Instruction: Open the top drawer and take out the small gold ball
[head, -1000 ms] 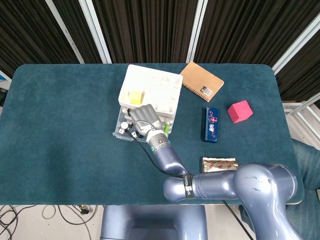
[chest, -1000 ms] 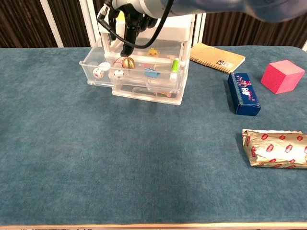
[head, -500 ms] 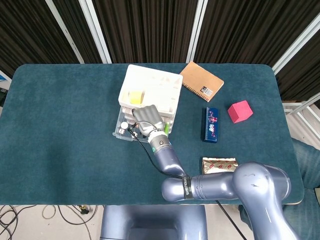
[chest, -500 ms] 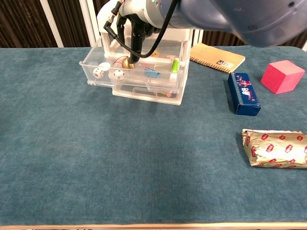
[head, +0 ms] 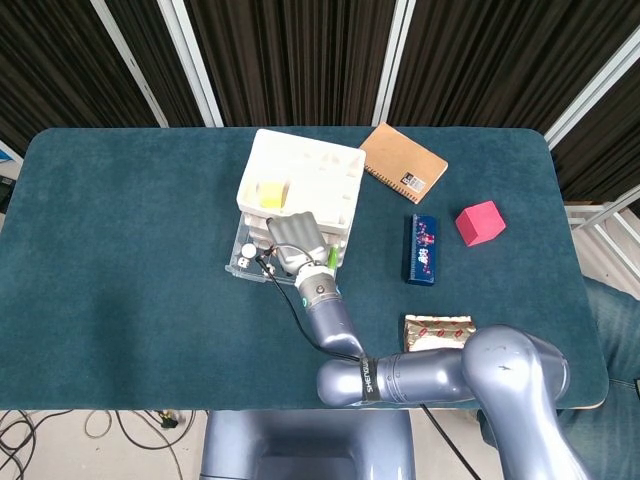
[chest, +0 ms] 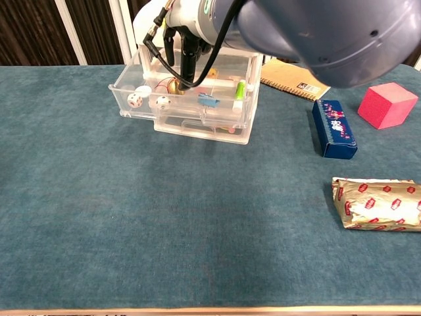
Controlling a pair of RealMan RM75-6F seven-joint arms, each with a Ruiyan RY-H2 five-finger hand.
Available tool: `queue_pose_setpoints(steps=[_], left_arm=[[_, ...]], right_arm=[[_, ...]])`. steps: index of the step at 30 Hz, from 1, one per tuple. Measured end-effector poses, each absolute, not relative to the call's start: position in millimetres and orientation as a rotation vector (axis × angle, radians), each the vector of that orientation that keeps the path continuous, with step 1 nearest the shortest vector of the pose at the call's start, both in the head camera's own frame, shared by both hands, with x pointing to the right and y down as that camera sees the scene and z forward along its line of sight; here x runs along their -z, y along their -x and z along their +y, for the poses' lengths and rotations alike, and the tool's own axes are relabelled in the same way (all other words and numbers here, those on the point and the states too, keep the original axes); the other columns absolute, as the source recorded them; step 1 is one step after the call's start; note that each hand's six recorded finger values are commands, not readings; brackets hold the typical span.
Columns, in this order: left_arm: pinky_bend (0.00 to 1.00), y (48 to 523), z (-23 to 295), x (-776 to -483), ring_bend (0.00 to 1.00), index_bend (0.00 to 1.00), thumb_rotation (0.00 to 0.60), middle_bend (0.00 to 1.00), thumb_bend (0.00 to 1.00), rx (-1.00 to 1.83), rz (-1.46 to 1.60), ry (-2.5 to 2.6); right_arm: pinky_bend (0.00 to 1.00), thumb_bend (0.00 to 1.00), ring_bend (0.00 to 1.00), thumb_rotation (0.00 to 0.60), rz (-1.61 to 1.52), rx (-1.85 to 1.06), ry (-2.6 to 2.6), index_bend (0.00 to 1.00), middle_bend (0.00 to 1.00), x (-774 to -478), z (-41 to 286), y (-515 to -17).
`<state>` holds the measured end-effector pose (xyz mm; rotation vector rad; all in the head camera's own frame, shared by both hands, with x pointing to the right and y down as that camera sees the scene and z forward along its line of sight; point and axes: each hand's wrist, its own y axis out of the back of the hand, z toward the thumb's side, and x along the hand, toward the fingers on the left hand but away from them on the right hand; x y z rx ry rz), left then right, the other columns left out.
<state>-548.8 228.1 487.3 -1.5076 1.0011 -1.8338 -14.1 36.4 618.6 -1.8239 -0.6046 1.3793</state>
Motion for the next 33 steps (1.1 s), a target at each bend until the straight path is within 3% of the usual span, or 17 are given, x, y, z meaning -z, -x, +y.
queue_pose_setpoints(steps=[33], left_arm=[[0.0, 549.5, 228.1, -486.7, 0.0, 0.13, 0.6, 0.0, 0.24, 1.843, 1.0, 1.511]], right_arm=[[1.0, 0.29, 1.0, 0.6, -0.602, -1.407, 1.823, 0.4, 1.0, -625.3, 47.7, 27.4]])
